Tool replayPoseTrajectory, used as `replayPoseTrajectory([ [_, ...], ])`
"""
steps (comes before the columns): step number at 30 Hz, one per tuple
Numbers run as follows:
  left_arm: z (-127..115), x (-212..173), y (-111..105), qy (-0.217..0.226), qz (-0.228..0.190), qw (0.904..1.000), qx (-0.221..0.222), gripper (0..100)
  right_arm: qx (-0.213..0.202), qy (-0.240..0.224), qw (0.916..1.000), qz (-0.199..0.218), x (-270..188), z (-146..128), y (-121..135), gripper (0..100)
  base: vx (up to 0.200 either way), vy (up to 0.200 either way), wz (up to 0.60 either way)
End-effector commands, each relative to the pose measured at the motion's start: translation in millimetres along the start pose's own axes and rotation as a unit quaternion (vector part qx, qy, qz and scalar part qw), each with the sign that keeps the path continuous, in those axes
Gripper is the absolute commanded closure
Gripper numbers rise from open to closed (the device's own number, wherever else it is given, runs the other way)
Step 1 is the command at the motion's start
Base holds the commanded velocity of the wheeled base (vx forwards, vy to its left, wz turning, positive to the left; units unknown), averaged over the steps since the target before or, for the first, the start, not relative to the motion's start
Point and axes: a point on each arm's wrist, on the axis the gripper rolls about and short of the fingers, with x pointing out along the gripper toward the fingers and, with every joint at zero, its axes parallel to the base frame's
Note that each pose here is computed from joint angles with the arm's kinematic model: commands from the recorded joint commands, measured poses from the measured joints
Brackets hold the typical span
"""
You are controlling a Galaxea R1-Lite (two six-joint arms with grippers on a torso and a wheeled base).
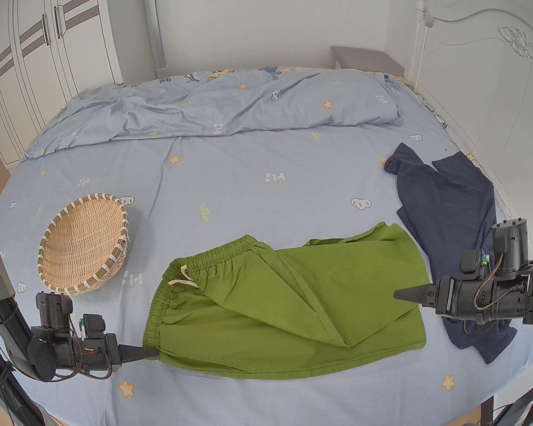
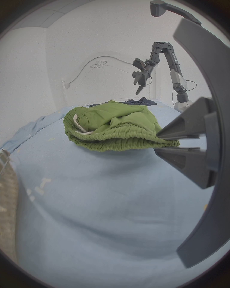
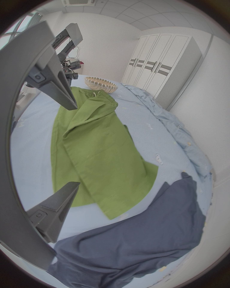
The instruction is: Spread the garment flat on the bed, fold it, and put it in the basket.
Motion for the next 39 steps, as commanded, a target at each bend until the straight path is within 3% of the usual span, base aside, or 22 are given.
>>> replayPoseTrajectory([
  [1, -9, -19, -7, -0.026, 0.008, 0.9996, -0.004, 100, 0.021, 0.025, 0.9994, -0.006, -4, -8, -12, 0, 0.0, 0.0, 0.0],
  [4, -17, -21, -6, -0.019, 0.012, 0.9996, -0.017, 100, 0.051, 0.069, 0.9963, 0.005, -4, -25, -27, 0, 0.0, 0.0, 0.0],
  [10, -19, -21, -4, -0.019, 0.014, 0.9996, -0.017, 100, 0.078, 0.133, 0.9878, -0.024, 14, -49, -47, 0, 0.0, 0.0, 0.0],
  [17, -17, -24, -2, -0.028, 0.018, 0.9993, -0.019, 100, 0.113, 0.131, 0.984, -0.041, 37, -47, -71, 0, 0.0, 0.0, 0.0],
  [32, -16, -23, -2, -0.026, 0.017, 0.9993, -0.019, 100, 0.131, 0.156, 0.9787, -0.023, 50, -48, -81, 0, 0.0, 0.0, 0.0],
  [39, -17, -23, -2, -0.026, 0.017, 0.9994, -0.019, 100, 0.145, 0.146, 0.9785, 0.021, 55, -42, -90, 0, 0.0, 0.0, 0.0],
])
